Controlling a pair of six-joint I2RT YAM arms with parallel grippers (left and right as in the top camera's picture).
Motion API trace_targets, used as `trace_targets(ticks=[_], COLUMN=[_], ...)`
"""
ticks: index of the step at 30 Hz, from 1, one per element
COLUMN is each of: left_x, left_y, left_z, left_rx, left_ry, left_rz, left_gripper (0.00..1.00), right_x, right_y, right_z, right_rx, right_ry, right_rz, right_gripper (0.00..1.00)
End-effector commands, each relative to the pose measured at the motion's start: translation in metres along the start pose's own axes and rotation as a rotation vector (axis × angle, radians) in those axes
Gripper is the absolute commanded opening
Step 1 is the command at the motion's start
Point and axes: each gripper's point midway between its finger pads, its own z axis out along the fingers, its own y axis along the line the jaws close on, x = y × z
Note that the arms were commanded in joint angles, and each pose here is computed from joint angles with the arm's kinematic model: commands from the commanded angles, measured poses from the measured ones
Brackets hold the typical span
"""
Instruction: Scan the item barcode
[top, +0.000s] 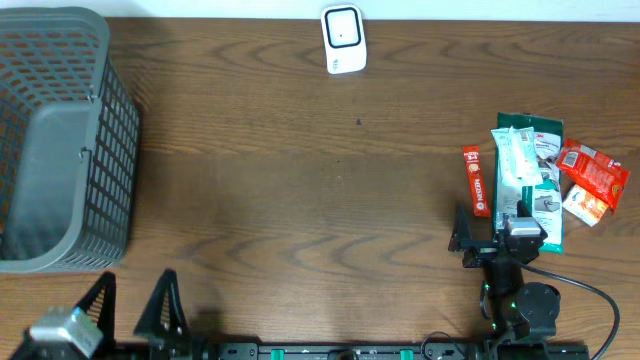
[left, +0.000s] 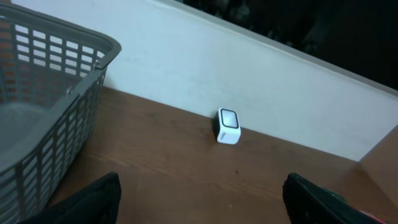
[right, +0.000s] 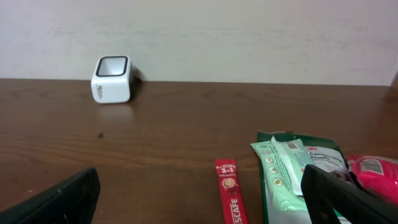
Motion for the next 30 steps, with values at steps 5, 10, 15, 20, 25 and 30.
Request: trace_targets(ticks=[5, 10, 15, 20, 25, 30], left_x=[0.028, 0.018, -0.002, -0.034, -0.027, 0.01], left_y=[0.015, 0.023, 0.021, 0.011, 0.016, 0.033], left_z=[-0.003, 0.01, 0.031, 0.051, 0.073, 0.101], left_rx=[-0.013, -0.032, -0.005, 0.088, 0.149, 0.141], left_ry=[-0.043, -0.153, -0.275, -0.518, -0.68, -0.662], left_rz=[0.009, 0.015, 0.023, 0.036, 0.046, 0.045], left_gripper=[0.84, 0.84, 0.84, 0.84, 0.84, 0.84], right_x=[0.001, 0.001, 0.001, 0.001, 0.001, 0.001], right_y=[0.007, 0.007, 0.007, 0.007, 0.007, 0.007], right_z=[0.0, 0.0, 0.0, 0.0, 0.0, 0.0], right_rx=[-0.032, -0.032, -0.032, -0.032, -0.032, -0.032], right_ry=[0.0, 0.0, 0.0, 0.0, 0.0, 0.0], right_rz=[-0.011, -0.011, -0.011, -0.011, -0.011, -0.011], right_gripper=[0.99, 0.99, 0.99, 0.99, 0.99, 0.99])
